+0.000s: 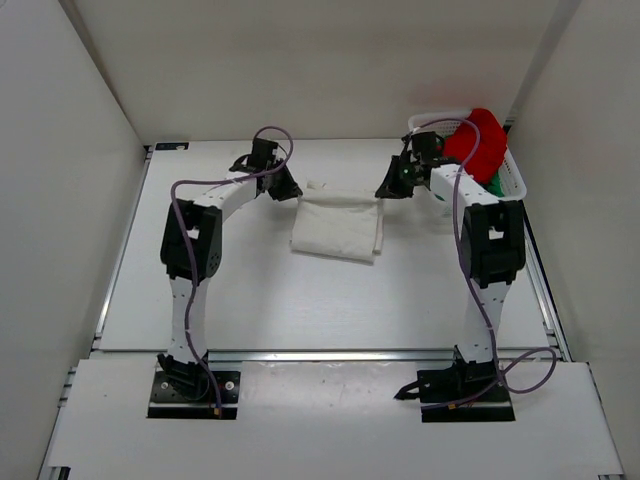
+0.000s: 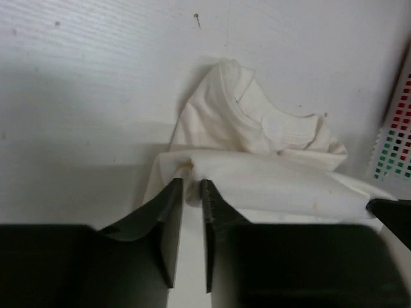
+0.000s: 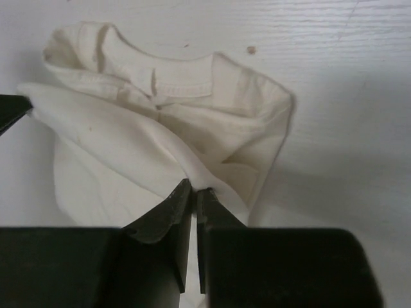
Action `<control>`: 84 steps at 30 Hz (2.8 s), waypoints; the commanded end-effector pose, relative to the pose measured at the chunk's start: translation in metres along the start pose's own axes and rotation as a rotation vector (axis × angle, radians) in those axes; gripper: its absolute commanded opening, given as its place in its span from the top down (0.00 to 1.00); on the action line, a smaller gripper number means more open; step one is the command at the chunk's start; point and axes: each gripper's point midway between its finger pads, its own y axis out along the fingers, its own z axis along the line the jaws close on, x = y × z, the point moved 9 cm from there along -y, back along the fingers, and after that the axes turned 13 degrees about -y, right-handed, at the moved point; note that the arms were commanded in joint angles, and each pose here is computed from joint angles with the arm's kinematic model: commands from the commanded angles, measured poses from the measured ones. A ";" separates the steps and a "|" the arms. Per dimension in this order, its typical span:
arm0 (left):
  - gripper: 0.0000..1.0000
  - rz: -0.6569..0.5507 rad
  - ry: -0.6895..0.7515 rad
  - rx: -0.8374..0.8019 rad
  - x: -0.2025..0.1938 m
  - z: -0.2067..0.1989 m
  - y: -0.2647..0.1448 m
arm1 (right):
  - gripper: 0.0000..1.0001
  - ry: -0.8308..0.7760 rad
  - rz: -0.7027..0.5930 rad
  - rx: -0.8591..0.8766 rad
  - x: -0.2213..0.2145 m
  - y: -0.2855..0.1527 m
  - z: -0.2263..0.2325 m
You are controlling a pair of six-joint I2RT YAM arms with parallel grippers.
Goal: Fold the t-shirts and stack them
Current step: Fold the long partially folded tshirt into a neat square, then put the neatly folded tshirt into the corner of the board with the left arm
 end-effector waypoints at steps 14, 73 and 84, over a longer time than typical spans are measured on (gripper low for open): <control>0.49 -0.093 0.068 -0.193 -0.049 -0.028 -0.061 | 0.62 -0.137 -0.120 -0.103 -0.028 -0.033 0.046; 0.28 0.035 0.156 0.040 -0.087 0.092 -0.062 | 0.36 -0.169 -0.258 0.244 -0.066 -0.068 0.086; 0.85 0.172 0.102 -0.090 -0.116 0.073 -0.023 | 0.36 -0.189 -0.231 0.306 -0.118 -0.087 0.088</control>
